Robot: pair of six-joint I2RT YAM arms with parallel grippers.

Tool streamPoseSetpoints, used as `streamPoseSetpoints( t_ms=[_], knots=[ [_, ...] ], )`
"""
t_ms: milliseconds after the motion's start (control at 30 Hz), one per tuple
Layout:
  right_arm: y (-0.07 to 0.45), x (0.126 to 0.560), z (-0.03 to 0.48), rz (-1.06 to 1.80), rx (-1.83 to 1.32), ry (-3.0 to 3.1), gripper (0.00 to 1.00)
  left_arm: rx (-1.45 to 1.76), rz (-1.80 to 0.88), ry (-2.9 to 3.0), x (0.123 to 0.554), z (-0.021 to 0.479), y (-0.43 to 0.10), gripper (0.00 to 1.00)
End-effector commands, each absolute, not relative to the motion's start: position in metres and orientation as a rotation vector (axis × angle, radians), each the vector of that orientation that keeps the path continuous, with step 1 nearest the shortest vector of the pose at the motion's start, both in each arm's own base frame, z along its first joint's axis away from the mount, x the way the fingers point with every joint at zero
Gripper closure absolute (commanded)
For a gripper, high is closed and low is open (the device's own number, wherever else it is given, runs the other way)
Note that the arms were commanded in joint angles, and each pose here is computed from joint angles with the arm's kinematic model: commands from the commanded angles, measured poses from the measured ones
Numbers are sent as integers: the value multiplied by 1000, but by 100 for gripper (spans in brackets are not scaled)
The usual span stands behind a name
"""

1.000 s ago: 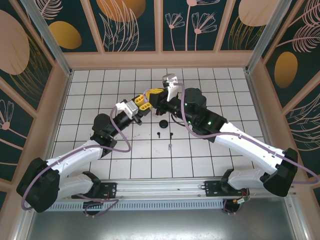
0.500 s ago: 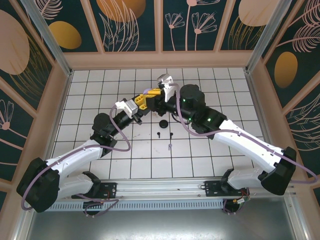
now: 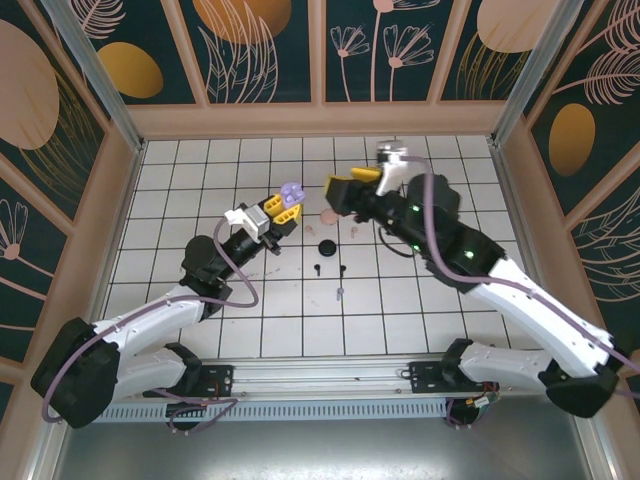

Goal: Insert the wireless bluetooth earbuds into the charging case

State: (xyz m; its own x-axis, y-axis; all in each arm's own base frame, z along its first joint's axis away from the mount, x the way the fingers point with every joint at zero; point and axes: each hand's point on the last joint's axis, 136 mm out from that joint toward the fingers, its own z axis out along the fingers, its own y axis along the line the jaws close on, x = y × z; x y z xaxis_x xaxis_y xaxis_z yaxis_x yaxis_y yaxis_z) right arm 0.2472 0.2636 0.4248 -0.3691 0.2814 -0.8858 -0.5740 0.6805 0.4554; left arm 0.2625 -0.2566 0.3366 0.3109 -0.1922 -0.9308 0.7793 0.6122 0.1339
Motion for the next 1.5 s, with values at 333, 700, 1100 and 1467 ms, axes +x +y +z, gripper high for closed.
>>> streamPoseSetpoints(
  t_ms=[333,700,1100,1467],
  knots=[
    [220,229,160,605,209,2470,39,594,-694,1010,245,356,-237,100],
    [239,214,83,422,309,2664,46,586,-694,1011,240,354,-232,100],
    [265,216,50,322,289,2739,55,580,-700,1001,237,354,-230,100],
    [272,217,30,264,274,2774,57,583,-699,997,235,353,-229,100]
  ],
)
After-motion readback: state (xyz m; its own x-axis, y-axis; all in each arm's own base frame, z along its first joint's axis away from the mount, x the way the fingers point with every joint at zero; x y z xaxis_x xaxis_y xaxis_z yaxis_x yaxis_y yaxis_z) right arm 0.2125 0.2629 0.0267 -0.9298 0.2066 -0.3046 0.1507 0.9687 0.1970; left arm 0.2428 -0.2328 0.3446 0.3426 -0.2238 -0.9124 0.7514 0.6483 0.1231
